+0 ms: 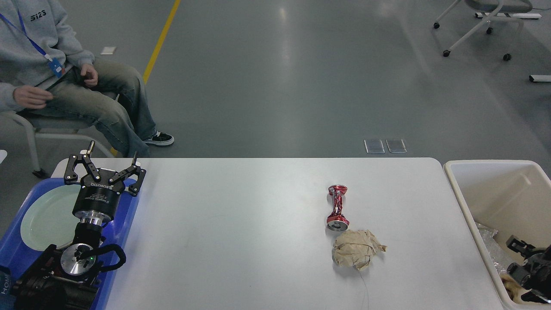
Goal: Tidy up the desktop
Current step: 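Raise the right gripper and move it over the nearer paper ball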
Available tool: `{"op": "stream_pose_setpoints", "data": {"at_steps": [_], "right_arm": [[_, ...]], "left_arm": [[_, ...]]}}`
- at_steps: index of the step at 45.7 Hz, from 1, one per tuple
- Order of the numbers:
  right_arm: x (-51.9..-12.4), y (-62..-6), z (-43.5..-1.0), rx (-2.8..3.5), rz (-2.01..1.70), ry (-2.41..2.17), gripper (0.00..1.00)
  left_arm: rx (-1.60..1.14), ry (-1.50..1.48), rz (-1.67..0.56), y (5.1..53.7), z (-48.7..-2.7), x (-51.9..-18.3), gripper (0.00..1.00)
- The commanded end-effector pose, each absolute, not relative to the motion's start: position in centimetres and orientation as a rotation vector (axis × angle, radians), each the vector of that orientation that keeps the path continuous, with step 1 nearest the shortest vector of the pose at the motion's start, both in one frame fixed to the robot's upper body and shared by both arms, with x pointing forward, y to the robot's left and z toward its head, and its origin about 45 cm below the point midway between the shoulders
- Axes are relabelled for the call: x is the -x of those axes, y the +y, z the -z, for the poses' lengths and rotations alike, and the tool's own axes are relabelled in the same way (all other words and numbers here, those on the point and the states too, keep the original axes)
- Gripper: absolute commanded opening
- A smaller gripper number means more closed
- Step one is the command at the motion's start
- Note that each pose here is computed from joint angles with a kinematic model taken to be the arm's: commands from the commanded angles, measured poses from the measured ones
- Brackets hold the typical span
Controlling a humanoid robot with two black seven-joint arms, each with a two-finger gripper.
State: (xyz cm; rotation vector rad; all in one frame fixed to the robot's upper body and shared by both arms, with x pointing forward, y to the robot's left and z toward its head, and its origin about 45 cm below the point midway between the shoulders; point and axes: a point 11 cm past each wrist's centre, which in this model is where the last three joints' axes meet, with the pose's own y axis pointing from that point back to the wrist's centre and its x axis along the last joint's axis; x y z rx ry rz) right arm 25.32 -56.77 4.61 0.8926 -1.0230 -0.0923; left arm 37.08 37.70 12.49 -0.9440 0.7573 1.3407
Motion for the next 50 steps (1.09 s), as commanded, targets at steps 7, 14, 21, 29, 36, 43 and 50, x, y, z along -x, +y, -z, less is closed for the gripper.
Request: {"op": "stream_pose_setpoints", "data": {"at_steps": [7, 14, 21, 29, 36, 43, 50], "right_arm": [[-30.8, -56.4, -12.4, -1.095, 0.151, -0.833, 1.00], [-33.9, -53.0, -18.3, -1.240, 0.140, -0.623, 1.00], [-36.9, -48.0, -26.1, -1.318, 0.094, -0.397, 1.00], [-38.9, -40.8, -33.8, -1.394, -0.020, -0.226, 1.00], [-38.6, -34.5, -40.8, -1.552, -0.110, -0.264, 1.00], [-37.7, -28.2, -45.5, -1.530, -0.162, -0.232, 1.00], [-36.1, -25.0, -47.6, -1.441, -0.227, -0.181, 1.00]], "left_arm": [[0.944, 0.757, -1.341, 37.7, -12.5, -37.1, 0.96], [0.944, 0.757, -1.341, 37.7, -12.5, -37.1, 0.96], [0.944, 0.757, -1.341, 37.7, -12.5, -37.1, 0.96], [0.944, 0.757, -1.341, 37.7, -12.5, -37.1, 0.96], [0.944, 0.758, -1.342, 37.7, -12.5, -37.1, 0.96], [0.945, 0.758, -1.342, 37.7, -12.5, -37.1, 0.96], [0.945, 0.759, -1.340, 37.6, -12.5, -37.1, 0.96]]}}
